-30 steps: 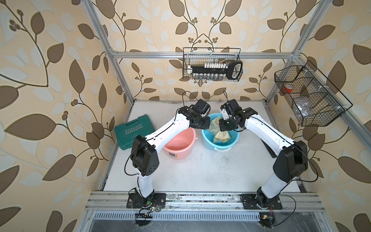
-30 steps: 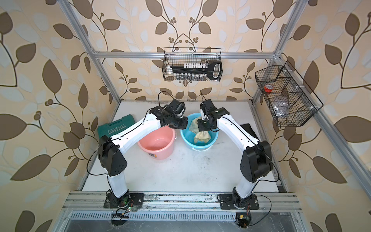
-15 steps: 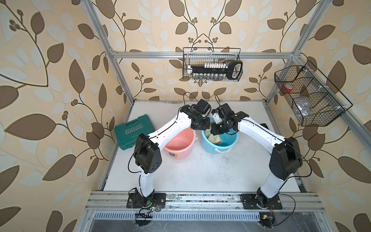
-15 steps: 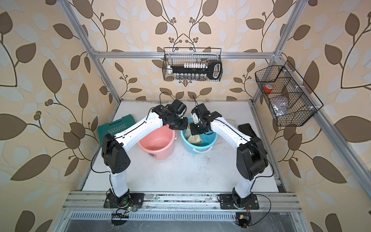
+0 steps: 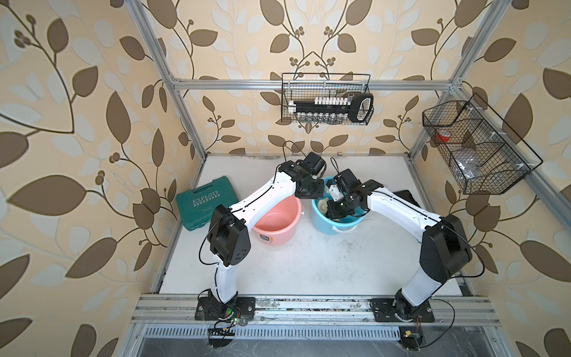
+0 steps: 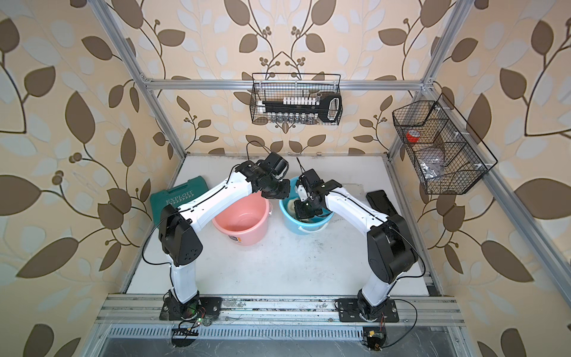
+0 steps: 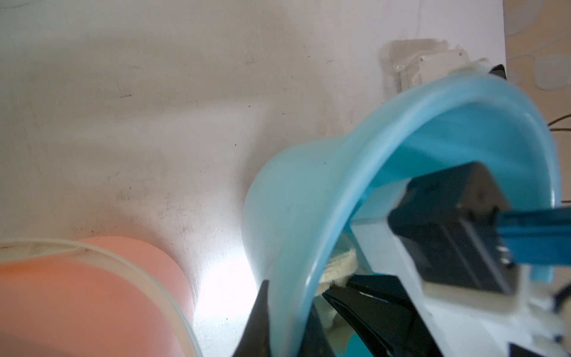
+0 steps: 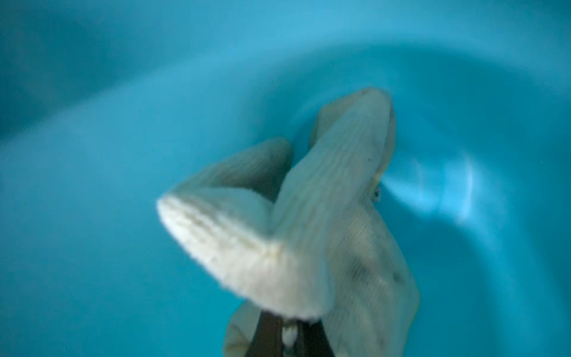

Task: Wipe the inside of the bucket with a cloth
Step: Wipe the dirt from the inside of the bucket.

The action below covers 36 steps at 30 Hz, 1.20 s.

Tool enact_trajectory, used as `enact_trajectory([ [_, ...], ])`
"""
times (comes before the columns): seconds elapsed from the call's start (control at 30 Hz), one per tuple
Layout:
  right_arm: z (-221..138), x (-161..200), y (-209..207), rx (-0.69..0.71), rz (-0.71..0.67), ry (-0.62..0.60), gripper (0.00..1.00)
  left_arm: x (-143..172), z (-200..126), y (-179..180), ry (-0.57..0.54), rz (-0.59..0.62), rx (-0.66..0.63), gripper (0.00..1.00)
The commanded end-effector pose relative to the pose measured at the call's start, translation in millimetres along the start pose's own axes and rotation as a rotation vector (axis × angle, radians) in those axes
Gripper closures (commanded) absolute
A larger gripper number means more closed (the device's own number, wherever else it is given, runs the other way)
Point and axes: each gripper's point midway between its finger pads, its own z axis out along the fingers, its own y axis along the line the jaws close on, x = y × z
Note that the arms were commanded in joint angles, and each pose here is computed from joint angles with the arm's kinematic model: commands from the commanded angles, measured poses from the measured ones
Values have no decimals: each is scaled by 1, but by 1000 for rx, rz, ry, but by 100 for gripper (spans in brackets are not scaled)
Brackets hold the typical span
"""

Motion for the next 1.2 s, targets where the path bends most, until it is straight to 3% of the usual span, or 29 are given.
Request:
enact_trajectory([
  [0.0, 0, 9, 3, -12, -16, 30, 100, -24, -15, -18, -80, -25, 74, 100],
  [0.3, 56, -11, 8, -50, 11, 139, 100, -16, -16, -19, -61, -31, 98, 100],
  [0.63, 104, -2, -25, 134, -16, 208, 100, -7, -18, -23, -35, -35, 131, 100],
  [0.93, 75, 1, -75, 574, -192, 191, 100, -12, -25, -9, -70, -33, 49, 100],
  [1.17, 32, -14, -98, 765, -213, 122, 100, -14, -32, -1, -73, -48, 4, 100],
])
